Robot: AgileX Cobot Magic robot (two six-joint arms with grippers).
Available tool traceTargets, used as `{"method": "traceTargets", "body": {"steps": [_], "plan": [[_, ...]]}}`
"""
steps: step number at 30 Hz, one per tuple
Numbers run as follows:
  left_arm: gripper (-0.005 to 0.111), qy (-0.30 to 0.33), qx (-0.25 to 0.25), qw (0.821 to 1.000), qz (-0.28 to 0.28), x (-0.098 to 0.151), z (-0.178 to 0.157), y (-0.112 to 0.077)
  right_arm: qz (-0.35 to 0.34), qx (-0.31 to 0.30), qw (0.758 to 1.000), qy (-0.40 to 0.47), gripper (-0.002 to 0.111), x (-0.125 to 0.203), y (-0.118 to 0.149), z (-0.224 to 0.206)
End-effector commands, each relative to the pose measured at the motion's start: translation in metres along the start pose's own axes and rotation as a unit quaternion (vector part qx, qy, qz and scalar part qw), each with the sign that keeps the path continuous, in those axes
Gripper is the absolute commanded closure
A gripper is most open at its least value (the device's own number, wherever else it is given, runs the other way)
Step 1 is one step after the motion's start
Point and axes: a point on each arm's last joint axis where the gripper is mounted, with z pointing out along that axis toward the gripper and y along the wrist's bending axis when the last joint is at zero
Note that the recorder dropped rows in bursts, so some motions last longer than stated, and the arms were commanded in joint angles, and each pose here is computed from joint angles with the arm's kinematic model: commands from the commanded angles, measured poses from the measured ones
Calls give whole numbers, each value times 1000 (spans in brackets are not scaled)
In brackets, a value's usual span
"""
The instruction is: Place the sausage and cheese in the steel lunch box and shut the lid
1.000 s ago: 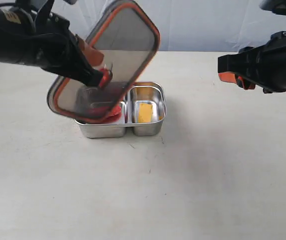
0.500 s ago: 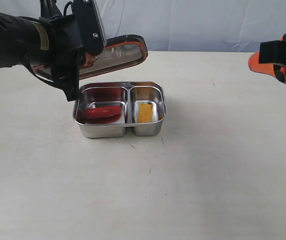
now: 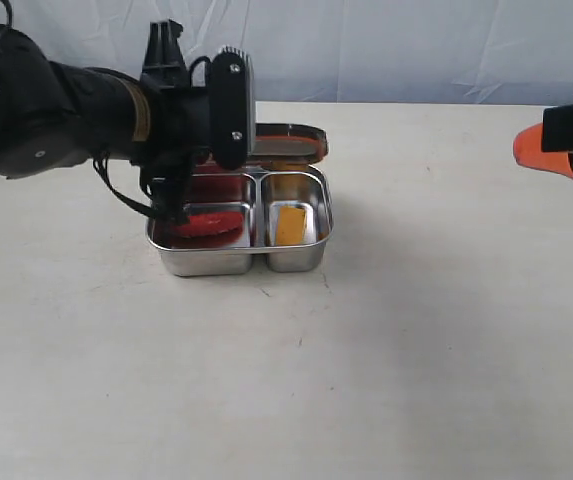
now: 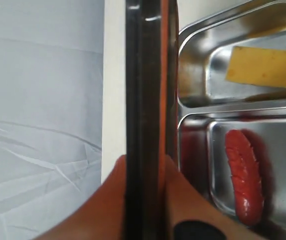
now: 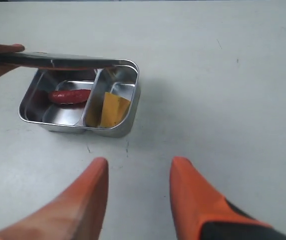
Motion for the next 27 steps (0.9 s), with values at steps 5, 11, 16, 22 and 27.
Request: {"method": "traceTargets", "body": {"steps": [5,11,16,22,27], "plan": [[107,13,37,999,23,-3,19,-18,-7,11,999,31,68,6,-2,-2],[107,16,45,999,19,-2,24,-21,-15,20,999,35,68,7,-4,-2],[107,24,53,998,6,-1,24,-23,-18,22,999,34,68,7,-4,-2],[107,32,69,997,14,-6,24,-30,-20,24,999,33,68,6,-5,-2],[107,41,98,994,9,-7,31,-45,-20,24,999,32,68,6,-5,-2]]}}
